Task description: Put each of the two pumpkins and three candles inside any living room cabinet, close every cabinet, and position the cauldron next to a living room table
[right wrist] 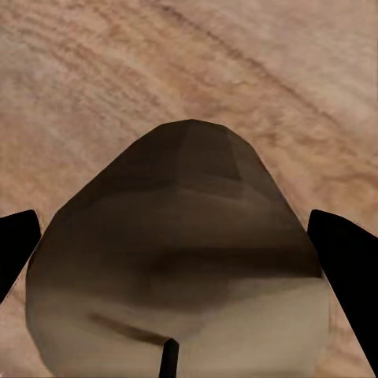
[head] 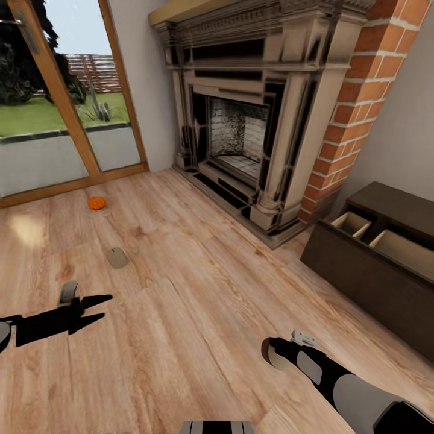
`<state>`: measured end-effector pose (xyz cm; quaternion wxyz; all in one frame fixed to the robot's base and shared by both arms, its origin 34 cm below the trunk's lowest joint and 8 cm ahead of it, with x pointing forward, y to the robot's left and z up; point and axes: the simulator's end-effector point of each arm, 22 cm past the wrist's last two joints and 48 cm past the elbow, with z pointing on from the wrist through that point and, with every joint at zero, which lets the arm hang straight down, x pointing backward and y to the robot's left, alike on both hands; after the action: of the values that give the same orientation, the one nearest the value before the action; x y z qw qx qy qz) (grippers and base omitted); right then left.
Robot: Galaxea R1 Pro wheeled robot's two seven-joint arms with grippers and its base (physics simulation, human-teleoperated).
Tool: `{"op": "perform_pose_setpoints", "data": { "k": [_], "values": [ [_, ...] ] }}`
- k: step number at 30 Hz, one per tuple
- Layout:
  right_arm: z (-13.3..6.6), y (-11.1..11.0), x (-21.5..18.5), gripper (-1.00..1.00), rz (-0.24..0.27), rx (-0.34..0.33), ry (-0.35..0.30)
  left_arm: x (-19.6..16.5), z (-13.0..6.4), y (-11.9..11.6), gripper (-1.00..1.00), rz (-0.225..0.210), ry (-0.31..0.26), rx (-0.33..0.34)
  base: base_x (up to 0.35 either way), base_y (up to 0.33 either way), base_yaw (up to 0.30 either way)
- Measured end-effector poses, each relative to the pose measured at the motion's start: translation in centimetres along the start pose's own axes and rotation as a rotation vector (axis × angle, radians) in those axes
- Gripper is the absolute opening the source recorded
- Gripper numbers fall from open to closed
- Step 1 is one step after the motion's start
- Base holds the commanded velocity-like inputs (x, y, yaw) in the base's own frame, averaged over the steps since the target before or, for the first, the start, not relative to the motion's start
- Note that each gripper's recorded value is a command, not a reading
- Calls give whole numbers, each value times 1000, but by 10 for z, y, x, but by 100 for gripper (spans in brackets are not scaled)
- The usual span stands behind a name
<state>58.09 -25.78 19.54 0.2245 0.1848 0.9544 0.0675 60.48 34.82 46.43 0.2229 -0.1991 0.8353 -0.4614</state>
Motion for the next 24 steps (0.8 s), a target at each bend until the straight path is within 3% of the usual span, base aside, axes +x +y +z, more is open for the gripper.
{"op": "perform_pose_setpoints", "data": {
  "k": [4, 11, 15, 19, 24],
  "values": [
    [0, 0, 0, -100, 0, 0, 0, -17, -15, 47, 100, 30, -46, -235, 0, 0, 291],
    [0, 0, 0, -100, 0, 0, 0, -20, -14, 71, 100, 121, -65, -511, 0, 0, 292],
    [0, 0, 0, -100, 0, 0, 0, -15, -5, 68, 100, 173, -92, -670, 0, 0, 292],
    [0, 0, 0, -100, 0, -1, 1, -7, 4, 58, 100, 196, -109, -743, 0, 0, 293],
    [0, -1, 1, -100, -2, 3, 7, -5, 5, 56, 100, 202, -111, -754, 0, 0, 292]
  ]
}}
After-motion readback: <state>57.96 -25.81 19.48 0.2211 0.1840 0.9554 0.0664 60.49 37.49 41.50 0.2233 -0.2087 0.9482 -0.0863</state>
